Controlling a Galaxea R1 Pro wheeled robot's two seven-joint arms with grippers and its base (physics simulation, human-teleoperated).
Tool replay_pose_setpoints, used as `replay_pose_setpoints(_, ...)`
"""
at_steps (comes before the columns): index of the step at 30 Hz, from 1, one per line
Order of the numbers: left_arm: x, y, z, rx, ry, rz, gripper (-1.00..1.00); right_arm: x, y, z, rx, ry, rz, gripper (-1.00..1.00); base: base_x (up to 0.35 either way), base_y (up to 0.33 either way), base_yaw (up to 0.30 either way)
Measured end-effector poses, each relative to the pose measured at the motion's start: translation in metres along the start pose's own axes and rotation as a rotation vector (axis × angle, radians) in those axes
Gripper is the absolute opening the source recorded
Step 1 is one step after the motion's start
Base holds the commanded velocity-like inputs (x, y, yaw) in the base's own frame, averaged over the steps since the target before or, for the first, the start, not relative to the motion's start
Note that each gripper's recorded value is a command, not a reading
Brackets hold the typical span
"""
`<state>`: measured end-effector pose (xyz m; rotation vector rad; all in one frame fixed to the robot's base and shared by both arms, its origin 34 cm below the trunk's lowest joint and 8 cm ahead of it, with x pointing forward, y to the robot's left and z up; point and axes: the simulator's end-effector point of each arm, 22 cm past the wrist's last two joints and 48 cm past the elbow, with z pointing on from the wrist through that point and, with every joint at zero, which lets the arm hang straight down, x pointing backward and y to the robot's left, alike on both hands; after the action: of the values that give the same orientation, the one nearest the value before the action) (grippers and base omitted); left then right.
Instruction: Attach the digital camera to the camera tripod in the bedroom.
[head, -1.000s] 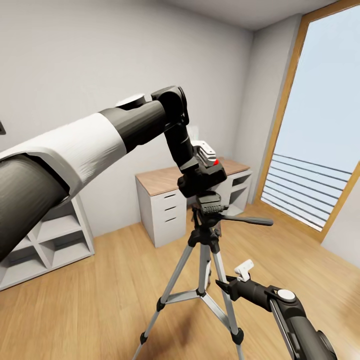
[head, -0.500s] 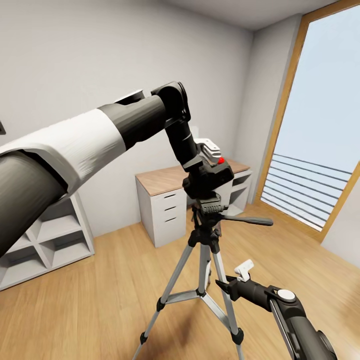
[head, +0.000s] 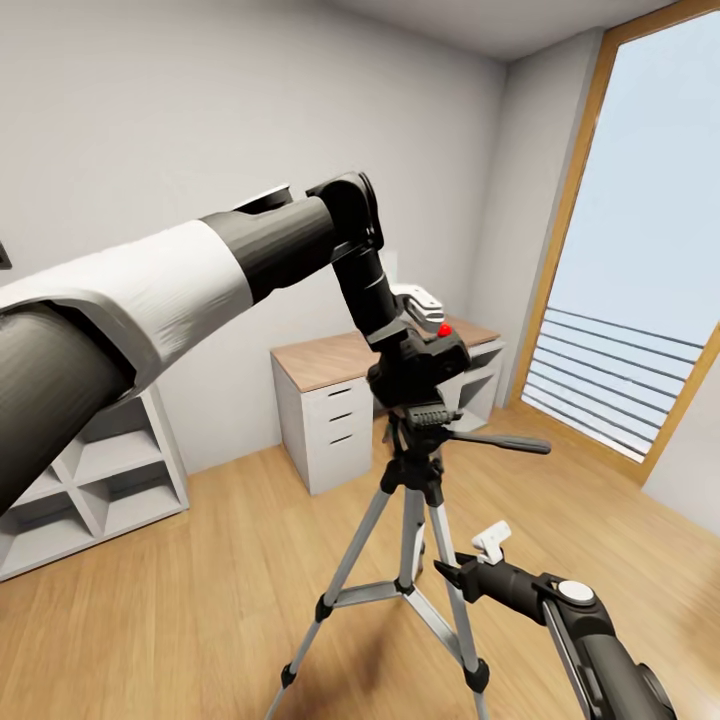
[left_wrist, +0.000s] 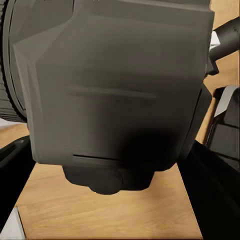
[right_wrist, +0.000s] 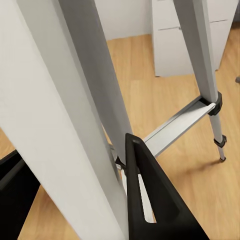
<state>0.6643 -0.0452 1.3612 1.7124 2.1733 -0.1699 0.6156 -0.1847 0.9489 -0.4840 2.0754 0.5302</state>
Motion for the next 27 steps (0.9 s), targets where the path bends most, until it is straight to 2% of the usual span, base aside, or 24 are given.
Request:
replay_pose_setpoints(5,0.002,-0.005,0.004,0.023,0.011,-0.002,-1.00,0.002,-0.003,-0.001,0.006,0.000,0.012,-1.00,0.000,0.000,0.000)
replay_pose_setpoints(21,0.002,-0.002,-0.007,-0.007,0.028,0.007,-1.00,-0.004,0.006,0.002,-0.011,-0.002,-0.020,-1.00,0.000,0.000,0.000)
replay_pose_setpoints(22,0.002,-0.001,-0.008,-0.009,0.029,0.007,1.00,-0.004,0.006,0.002,-0.012,-0.002,-0.022,-1.00,0.000,0.000,0.000)
replay_pose_setpoints(27,0.007,0.002,-0.006,-0.026,0.052,0.007,1.00,-0.005,0.009,0.003,-0.016,-0.002,-0.029,-1.00,0.000,0.000,0.000)
